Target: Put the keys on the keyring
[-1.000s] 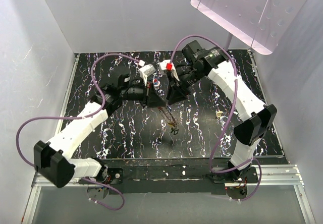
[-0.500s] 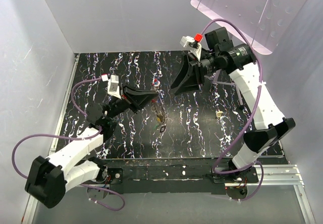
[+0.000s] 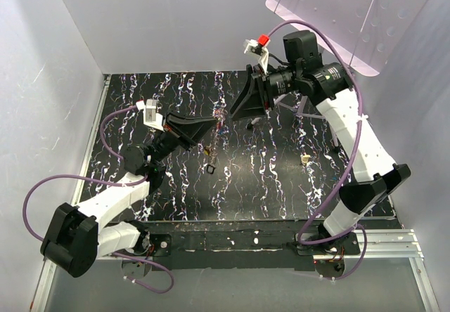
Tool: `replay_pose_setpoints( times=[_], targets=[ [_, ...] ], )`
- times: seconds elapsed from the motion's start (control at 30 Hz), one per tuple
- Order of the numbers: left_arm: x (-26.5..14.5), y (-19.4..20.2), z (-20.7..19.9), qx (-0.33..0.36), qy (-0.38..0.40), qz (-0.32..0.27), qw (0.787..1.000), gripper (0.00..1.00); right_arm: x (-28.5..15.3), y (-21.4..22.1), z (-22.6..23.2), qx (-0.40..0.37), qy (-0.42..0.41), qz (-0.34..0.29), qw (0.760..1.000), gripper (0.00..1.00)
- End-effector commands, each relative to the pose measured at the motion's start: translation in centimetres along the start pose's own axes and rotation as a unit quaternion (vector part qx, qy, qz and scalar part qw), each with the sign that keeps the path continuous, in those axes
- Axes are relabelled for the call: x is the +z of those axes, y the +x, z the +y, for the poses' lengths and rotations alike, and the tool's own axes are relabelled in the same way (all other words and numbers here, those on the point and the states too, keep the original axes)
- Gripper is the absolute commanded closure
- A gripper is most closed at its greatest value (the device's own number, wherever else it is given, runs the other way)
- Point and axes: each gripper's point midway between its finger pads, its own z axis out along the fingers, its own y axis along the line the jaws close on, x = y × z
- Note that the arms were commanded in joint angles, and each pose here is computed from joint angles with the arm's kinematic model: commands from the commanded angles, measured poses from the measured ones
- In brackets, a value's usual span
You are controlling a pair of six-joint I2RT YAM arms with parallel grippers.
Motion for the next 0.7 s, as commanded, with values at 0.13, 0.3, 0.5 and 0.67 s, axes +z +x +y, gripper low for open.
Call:
replay_pose_setpoints(
  times=[0.13,0.3,0.5,0.67],
  targets=[
    [0.4,-3.7,-3.8,0.044,0.072,-0.069,0.994,1.00,1.2,-0.7,-1.8,0.011,0.023,-0.004,1.000,0.59],
    [0.3,-3.6,-3.7,0.041,0.072,-0.068,0.994,1.00,1.7,-0.3,-1.9,0.018,0.020,0.000,1.000,0.70],
    [0.3,-3.6,-3.6,0.041,0.071,-0.069,0.994,1.00,1.9,-0.1,-1.7,0.021,0.015,0.002,1.000,0.76],
    [0.3,-3.6,-3.7,0.040,0.071,-0.072,0.994,1.00,2.0,0.3,-1.9,0.027,0.016,0.005,0.999,0.76]
  ],
)
